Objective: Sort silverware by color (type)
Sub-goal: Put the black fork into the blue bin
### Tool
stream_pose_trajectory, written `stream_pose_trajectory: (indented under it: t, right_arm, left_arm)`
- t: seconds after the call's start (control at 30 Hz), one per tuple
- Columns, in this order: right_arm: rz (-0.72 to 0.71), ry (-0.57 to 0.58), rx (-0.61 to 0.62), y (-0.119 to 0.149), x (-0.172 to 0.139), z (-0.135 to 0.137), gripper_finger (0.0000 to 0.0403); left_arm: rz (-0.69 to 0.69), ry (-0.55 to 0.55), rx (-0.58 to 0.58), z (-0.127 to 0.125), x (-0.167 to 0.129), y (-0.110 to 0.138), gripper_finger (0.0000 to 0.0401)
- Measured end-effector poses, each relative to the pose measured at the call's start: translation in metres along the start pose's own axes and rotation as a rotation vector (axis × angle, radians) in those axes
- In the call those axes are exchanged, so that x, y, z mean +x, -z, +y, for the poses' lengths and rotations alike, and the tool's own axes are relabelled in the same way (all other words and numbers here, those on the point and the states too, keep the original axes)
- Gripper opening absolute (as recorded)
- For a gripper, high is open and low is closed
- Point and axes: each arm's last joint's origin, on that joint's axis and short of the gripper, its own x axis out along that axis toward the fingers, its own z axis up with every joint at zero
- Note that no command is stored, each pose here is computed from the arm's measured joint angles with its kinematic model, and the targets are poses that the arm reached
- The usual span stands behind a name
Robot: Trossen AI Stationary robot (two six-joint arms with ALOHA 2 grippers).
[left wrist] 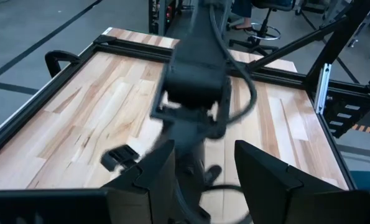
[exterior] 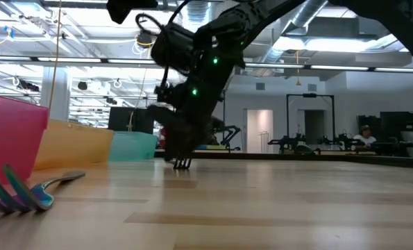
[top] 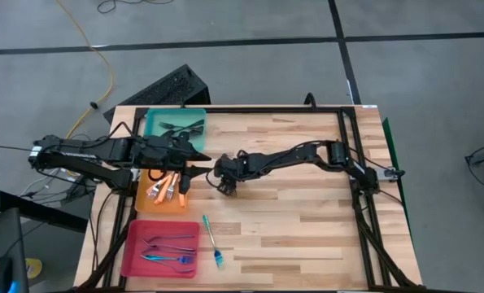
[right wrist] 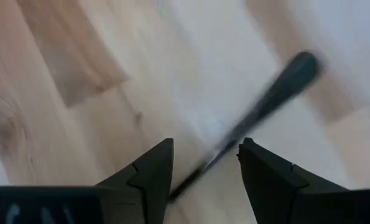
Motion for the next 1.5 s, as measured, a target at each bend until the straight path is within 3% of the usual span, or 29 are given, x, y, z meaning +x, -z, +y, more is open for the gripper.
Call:
stream_pose_trajectory:
  t: [0.2, 0.33, 0.47, 0.67, 0.87, 1.03, 1.17, 1.27, 1.5]
  right_arm:
    - [0.019, 0.003, -0.019, 0.008, 0.004, 0.007, 0.0198]
    - [0.029, 0.004, -0.018, 0.009, 0.004, 0.007, 0.0173]
    - [0.04, 0.007, -0.027, 0.01, 0.005, 0.007, 0.0125]
    - [0.03, 0.002, -0.085, 0.008, 0.002, 0.007, 0.002]
    - [0.018, 0.007, -0.122, 0.003, -0.01, 0.008, 0.0023]
    - [-0.024, 0.049, -0.205, -0.002, -0.04, 0.012, 0.0021]
    - [-0.044, 0.075, -0.221, 0.001, -0.063, -0.001, 0.0021]
    - [-0.129, 0.093, -0.175, 0.009, -0.081, -0.019, 0.0021]
    - [-0.476, -0.02, 0.104, 0.046, -0.127, -0.071, 0.0021]
  left_arm:
    - [0.0, 0.0, 0.0, 0.0, 0.0, 0.0, 0.0151]
    - [0.0, -0.001, 0.0, 0.0, 0.0, 0.0, 0.0151]
    - [-0.002, -0.012, -0.004, 0.0, 0.0, 0.0, 0.0151]
    - [-0.004, -0.019, -0.005, 0.001, 0.0, 0.0, 0.0151]
    - [-0.004, -0.019, -0.006, 0.001, 0.0, 0.0, 0.0151]
    - [-0.012, -0.04, -0.011, 0.001, 0.0, -0.001, 0.0151]
    - [-0.041, -0.071, 0.022, 0.002, -0.005, -0.003, 0.0151]
    - [-0.093, -0.063, 0.028, 0.003, -0.014, -0.007, 0.0151]
    - [-0.358, 0.012, 0.038, -0.002, -0.019, -0.001, 0.0151]
